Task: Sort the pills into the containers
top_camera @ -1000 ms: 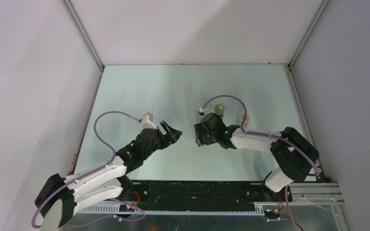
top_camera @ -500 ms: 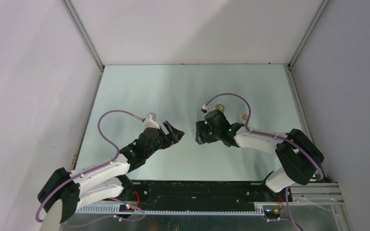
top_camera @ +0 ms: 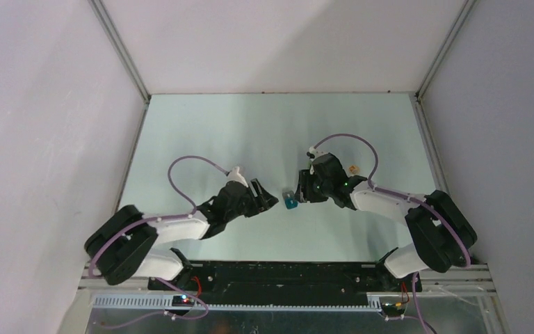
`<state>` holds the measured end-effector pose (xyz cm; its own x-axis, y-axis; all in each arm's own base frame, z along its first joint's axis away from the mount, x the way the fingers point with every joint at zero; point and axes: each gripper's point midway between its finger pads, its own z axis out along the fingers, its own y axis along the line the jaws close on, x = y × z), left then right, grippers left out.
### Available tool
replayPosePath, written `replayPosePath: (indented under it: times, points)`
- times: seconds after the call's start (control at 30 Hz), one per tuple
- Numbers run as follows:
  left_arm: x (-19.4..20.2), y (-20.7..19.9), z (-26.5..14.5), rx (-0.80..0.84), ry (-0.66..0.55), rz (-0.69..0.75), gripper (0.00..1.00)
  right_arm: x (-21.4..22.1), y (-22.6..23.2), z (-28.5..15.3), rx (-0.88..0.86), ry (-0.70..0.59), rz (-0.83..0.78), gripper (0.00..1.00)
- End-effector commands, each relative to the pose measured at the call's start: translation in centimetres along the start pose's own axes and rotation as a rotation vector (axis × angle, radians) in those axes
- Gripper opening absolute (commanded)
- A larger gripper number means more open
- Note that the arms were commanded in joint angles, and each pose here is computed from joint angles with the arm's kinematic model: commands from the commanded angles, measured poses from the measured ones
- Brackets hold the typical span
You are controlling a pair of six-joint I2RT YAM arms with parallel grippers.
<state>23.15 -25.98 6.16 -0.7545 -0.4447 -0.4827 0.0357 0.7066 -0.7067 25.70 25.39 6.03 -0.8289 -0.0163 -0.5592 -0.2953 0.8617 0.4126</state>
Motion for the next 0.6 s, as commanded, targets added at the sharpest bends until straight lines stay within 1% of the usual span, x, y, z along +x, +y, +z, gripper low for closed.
replayPosePath:
  times: [0.0,0.13,0.27,0.33,0.4,0.43,0.5,0.57]
  points:
    - [-0.6,-4.5,1.5,0.149,-0.004,0.019,0.69,0.1,0.2,0.9,-0.039,0.015,0.009,0.5]
    - [-0.3,-4.6,2.7,0.161,-0.018,0.038,0.68,0.5,0.2,1.4,-0.055,0.026,0.013,0.49]
    - [0.5,-4.3,3.5,0.176,-0.006,0.044,0.68,0.8,0.2,1.6,-0.073,0.04,0.016,0.48]
    - [0.8,-4.3,3.7,0.184,-0.003,0.047,0.65,1.0,0.1,1.7,-0.078,0.047,0.018,0.46]
    - [1.4,-4.4,3.8,0.197,0.019,0.049,0.61,1.3,0.1,1.8,-0.08,0.056,0.02,0.45]
    - [1.6,-4.4,3.9,0.199,0.025,0.049,0.56,1.4,0.0,1.9,-0.079,0.061,0.023,0.45]
    - [1.9,-4.1,4.1,0.196,0.036,0.05,0.49,1.3,0.0,2.1,-0.081,0.056,0.028,0.44]
    - [2.0,-4.0,4.3,0.191,0.04,0.051,0.45,1.1,0.0,2.2,-0.085,0.047,0.03,0.43]
